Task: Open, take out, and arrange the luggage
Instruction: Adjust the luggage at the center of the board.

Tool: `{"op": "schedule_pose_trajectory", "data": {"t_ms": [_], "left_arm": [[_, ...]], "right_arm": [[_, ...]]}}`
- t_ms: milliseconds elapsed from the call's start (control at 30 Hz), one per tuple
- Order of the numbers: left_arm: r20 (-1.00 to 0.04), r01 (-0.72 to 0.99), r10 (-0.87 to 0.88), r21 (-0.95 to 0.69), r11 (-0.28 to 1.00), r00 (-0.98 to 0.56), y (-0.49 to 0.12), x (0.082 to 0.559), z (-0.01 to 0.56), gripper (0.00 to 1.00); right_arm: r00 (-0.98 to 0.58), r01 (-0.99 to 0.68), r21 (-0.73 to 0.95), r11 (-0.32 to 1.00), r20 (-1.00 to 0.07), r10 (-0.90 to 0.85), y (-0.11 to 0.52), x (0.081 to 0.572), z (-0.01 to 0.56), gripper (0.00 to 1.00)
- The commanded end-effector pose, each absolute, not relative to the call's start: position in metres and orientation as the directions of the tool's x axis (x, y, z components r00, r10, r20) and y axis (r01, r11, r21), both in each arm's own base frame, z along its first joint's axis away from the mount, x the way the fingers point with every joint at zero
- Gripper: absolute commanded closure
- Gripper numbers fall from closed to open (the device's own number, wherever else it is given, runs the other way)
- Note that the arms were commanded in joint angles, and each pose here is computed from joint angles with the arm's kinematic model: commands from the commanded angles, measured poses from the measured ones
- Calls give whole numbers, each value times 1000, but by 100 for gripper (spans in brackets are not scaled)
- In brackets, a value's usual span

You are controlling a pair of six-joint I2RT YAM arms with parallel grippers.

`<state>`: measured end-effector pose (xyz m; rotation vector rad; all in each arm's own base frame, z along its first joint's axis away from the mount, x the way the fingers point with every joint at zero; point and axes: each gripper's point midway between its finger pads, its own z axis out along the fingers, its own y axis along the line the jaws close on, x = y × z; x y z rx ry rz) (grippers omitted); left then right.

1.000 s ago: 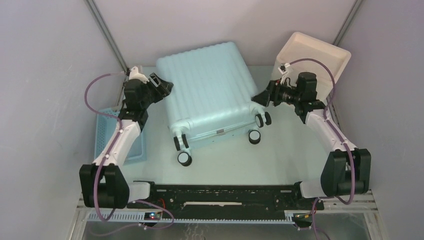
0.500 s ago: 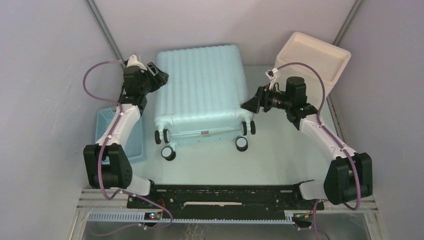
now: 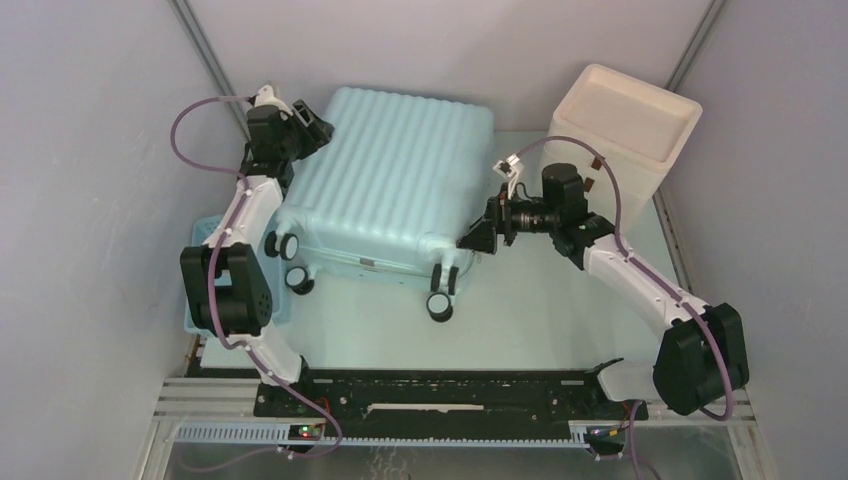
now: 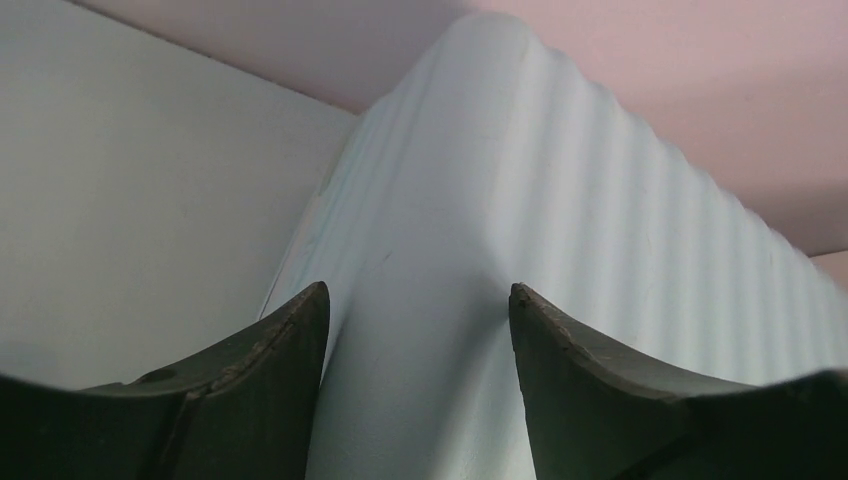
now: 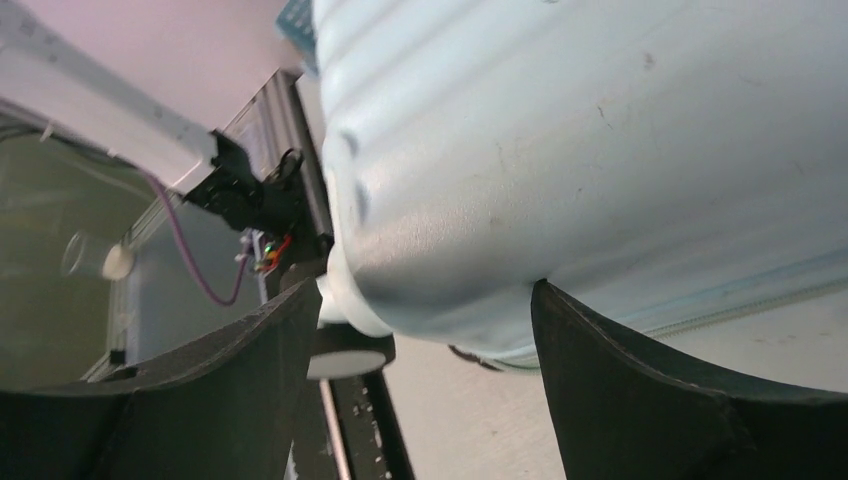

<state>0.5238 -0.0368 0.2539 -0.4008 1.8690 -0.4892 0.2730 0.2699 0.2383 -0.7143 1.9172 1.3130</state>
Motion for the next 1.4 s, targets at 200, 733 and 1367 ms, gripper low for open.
{"op": "schedule_pose_trajectory", "data": {"t_ms": [200, 733, 1367], "left_arm": [[-658, 305, -403, -694, 652, -636, -190, 485, 282, 32], [-895, 349, -342, -429, 833, -286, -126, 416, 391, 25], [-860, 565, -469, -493, 661, -201, -142, 219, 345, 6]], "right_arm": [[-488, -855, 515, -56, -837, -246, 309, 179, 252, 14], [-202, -976, 215, -40, -956, -213, 250, 187, 267, 13], [90, -995, -82, -54, -982, -166, 205, 172, 232, 0]]}}
